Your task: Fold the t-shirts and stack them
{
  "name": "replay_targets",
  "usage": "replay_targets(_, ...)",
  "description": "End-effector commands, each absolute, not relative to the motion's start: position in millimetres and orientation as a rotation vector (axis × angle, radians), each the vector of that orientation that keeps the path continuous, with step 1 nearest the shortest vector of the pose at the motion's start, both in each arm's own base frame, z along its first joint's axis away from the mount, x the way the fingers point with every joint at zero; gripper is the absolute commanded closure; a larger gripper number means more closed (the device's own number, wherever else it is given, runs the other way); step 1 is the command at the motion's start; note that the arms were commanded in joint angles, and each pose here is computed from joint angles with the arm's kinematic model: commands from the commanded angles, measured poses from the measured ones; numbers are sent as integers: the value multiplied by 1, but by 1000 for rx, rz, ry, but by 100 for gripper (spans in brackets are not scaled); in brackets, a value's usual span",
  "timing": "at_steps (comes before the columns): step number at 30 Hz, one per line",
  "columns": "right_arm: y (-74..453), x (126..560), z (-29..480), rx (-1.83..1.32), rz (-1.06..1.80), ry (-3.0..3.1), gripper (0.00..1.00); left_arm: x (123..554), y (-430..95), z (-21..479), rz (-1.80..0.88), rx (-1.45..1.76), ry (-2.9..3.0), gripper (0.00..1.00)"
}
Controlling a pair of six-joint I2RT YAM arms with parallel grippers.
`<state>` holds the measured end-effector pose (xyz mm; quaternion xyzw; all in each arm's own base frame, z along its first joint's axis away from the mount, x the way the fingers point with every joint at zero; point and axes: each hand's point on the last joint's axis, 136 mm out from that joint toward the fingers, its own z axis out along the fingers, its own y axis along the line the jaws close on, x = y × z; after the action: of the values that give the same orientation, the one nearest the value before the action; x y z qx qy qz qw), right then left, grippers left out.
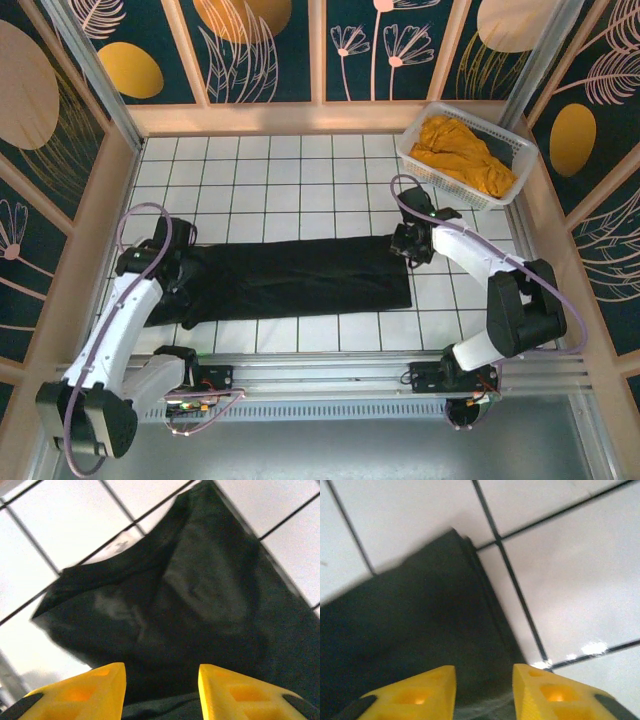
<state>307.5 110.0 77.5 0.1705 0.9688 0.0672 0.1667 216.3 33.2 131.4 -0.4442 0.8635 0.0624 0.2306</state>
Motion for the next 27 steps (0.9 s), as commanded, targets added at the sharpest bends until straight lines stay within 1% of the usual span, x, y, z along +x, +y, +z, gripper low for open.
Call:
replay_targets(1, 141, 321, 79, 387, 322, 2757, 73, 264, 15, 129, -4, -1194, 2361, 59)
replay_targets(3, 158, 323, 67, 364, 385, 2796, 81, 283, 12, 115, -53, -1213, 2378, 60)
replay_targets(5, 165, 324, 52, 365, 379, 2828, 87, 299, 16, 95, -84, -1244, 2391, 63)
replay_targets(7, 162, 325, 36, 407, 361, 2856, 89, 313, 24, 75, -121, -1280, 2397, 64)
replay_targets(12, 128, 333, 6, 565, 218, 2886, 89, 321, 71, 32, -3, -1383, 2445, 66)
replay_targets(14, 116, 343, -2, 606, 173, 2894, 89, 323, 87, 16, 6, -1429, 2462, 66)
replay_targets(17, 106, 369, -10, 625, 146, 2890, 89, 334, 100, -6, -39, -1468, 2506, 66)
replay_targets(20, 103, 408, -17, 634, 203, 2889, 89, 376, 102, -6, -156, -1390, 2519, 63)
replay_targets(22, 109, 437, -13, 584, 255, 2879, 88, 407, 103, 4, -230, -1325, 2509, 60)
replay_targets(24, 118, 464, 2, 500, 280, 2842, 85, 431, 107, 27, -267, -1279, 2452, 57)
replay_targets(25, 124, 479, 19, 448, 299, 2800, 81, 441, 107, 44, -290, -1252, 2413, 56)
replay_targets(27, 133, 494, 50, 374, 321, 2727, 75, 451, 99, 77, -321, -1175, 2355, 53)
